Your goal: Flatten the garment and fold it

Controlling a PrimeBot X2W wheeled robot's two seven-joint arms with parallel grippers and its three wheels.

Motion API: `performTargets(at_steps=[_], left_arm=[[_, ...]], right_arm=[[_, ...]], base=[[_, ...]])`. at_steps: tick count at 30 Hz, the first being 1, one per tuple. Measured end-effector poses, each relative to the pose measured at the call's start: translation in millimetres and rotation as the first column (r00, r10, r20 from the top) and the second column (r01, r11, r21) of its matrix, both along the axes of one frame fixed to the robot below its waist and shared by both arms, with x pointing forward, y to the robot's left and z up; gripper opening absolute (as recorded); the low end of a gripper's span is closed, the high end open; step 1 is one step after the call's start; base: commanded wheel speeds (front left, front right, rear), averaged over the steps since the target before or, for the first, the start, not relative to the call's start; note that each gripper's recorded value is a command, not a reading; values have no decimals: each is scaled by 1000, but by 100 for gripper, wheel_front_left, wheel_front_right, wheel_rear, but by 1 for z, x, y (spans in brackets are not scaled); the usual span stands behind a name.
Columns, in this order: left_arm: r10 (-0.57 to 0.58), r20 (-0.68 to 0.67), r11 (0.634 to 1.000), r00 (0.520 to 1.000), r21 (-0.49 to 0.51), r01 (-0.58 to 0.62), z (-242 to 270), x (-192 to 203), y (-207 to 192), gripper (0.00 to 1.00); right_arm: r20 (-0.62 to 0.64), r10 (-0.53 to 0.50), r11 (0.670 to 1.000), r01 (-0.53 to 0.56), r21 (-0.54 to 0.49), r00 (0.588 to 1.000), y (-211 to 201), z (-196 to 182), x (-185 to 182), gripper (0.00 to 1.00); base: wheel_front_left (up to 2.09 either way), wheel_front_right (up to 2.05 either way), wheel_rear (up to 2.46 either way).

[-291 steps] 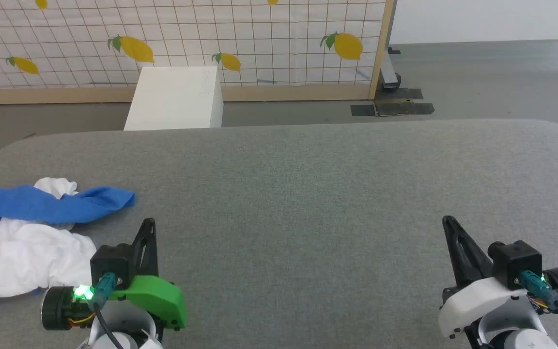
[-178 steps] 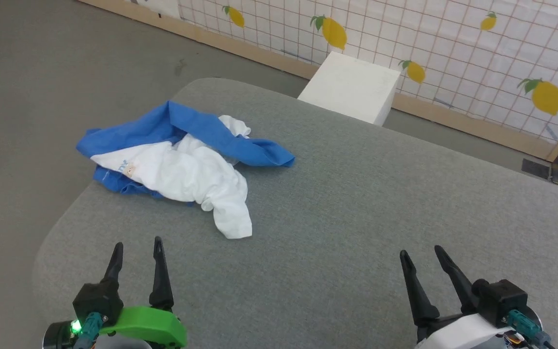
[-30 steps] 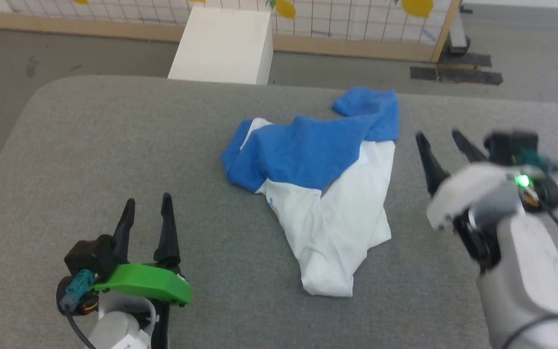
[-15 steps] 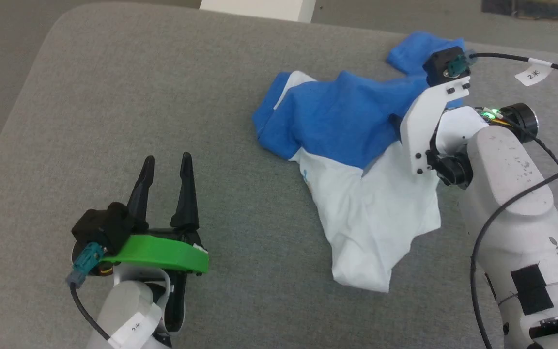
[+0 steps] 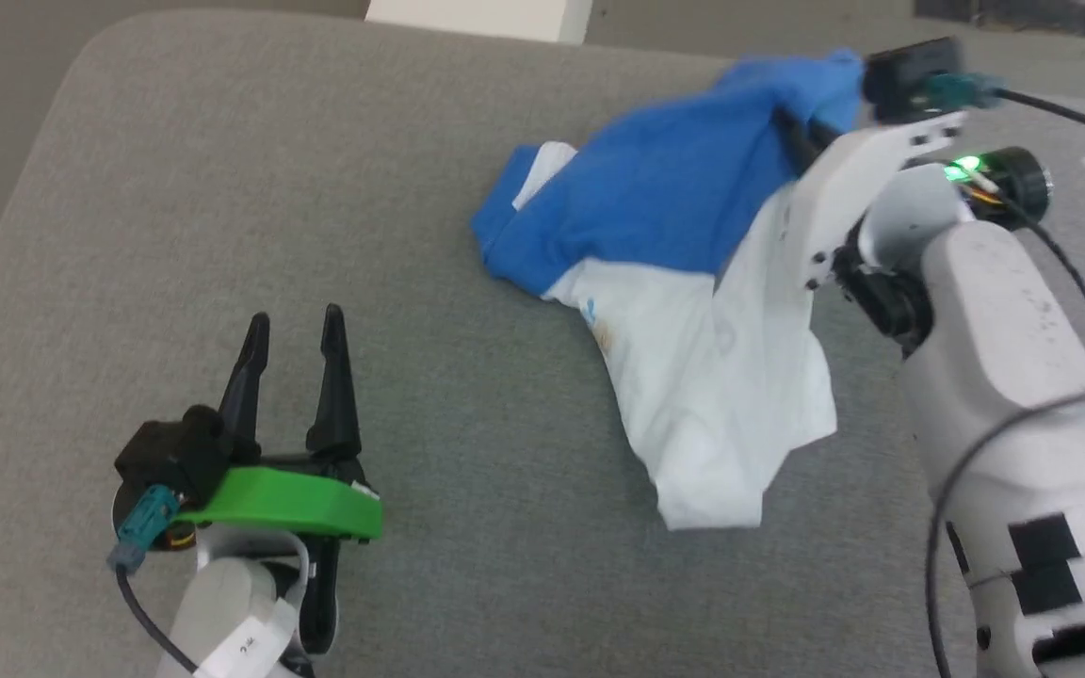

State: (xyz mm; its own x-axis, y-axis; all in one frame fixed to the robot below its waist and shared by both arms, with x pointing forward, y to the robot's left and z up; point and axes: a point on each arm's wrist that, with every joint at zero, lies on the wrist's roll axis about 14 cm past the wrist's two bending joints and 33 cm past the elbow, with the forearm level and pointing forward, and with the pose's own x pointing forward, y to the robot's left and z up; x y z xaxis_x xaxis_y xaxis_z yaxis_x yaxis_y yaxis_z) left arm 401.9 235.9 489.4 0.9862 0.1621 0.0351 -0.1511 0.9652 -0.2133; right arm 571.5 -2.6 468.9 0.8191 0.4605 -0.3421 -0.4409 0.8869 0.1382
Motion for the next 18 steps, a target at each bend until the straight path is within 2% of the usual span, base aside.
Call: performTargets(at_steps=[3,5,9,12,14,15,16,18], left_arm=[[-14,13,1000,1000,-7,14,4,-3,-6,100],[-29,25,999,999,-15,30,8,-6,-12,100],[-60,43,998,997,-28,61,13,-11,-24,100],[-88,46,995,995,-36,90,14,-12,-34,100],[-106,48,993,993,-40,108,14,-12,-41,100],[-115,48,992,992,-43,117,14,-12,-44,100],[-124,48,991,991,-45,126,14,-11,-47,100],[-142,51,988,989,-47,144,14,-11,-53,100]], right_arm=[[78,-105,993,100,62,991,-36,23,-6,0],[83,-210,976,204,77,974,-80,21,-22,0],[-36,-405,914,406,7,913,-169,-16,-87,0],[-158,-480,877,475,-71,863,-206,-48,-146,0],[-231,-494,867,494,-61,838,-211,-61,-174,0],[-251,-493,865,500,-38,833,-211,-63,-183,18],[-255,-494,861,509,-9,831,-211,-62,-189,99],[-209,-523,833,547,79,826,-216,-48,-188,100]], base=[[0,0,0],[0,0,0],[0,0,0],[0,0,0],[0,0,0],[0,0,0],[0,0,0],[0,0,0]])
